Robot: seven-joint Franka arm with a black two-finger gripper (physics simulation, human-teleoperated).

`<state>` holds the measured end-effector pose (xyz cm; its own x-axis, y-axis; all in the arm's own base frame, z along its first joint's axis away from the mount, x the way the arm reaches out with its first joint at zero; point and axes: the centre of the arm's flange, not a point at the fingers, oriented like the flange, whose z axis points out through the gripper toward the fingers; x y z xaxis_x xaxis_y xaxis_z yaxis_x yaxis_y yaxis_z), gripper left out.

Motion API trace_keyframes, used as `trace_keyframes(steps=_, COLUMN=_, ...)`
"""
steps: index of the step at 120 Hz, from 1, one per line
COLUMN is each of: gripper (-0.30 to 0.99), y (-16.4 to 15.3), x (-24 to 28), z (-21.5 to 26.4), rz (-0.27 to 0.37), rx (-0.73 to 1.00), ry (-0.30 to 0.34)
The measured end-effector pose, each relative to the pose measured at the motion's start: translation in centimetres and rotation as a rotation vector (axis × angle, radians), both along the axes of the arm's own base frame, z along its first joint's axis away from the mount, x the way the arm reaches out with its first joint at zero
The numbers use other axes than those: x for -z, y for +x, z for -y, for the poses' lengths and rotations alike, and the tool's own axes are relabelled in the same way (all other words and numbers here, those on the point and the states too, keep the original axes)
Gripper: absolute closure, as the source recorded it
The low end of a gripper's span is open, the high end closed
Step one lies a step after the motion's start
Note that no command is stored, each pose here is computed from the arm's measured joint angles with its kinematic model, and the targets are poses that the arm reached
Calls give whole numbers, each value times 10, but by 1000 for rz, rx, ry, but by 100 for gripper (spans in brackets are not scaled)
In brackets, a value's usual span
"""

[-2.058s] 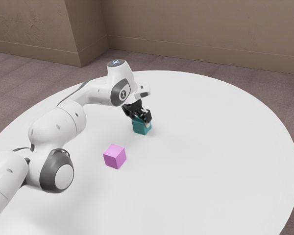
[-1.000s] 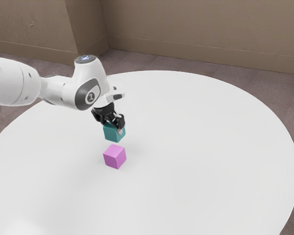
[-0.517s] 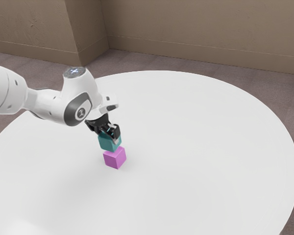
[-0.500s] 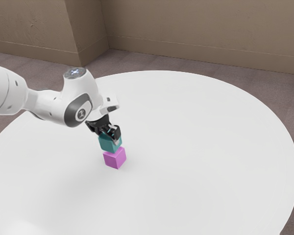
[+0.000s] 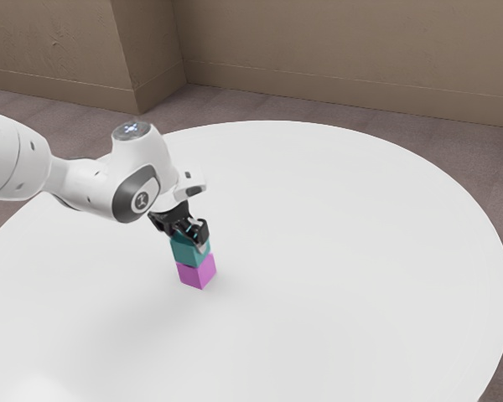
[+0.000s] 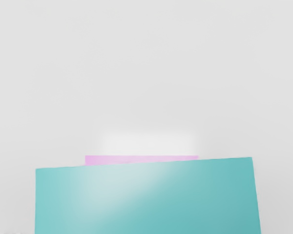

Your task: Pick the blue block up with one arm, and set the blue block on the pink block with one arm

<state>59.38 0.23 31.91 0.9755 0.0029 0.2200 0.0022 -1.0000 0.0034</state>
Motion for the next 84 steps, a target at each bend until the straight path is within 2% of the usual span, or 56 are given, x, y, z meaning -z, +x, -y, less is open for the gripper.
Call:
trace_keyframes(steps=43, gripper=32, y=1, x=-2, z=2, rz=6, rx=-3, ry=0)
trace_keyframes(steps=64, gripper=17, y=2, x=-3, z=5, rz=9, rx=6, ry=-4)
trace_keyframes(steps=84, gripper=9, y=2, x=-7, z=0, rz=16, rx=1, ry=-4)
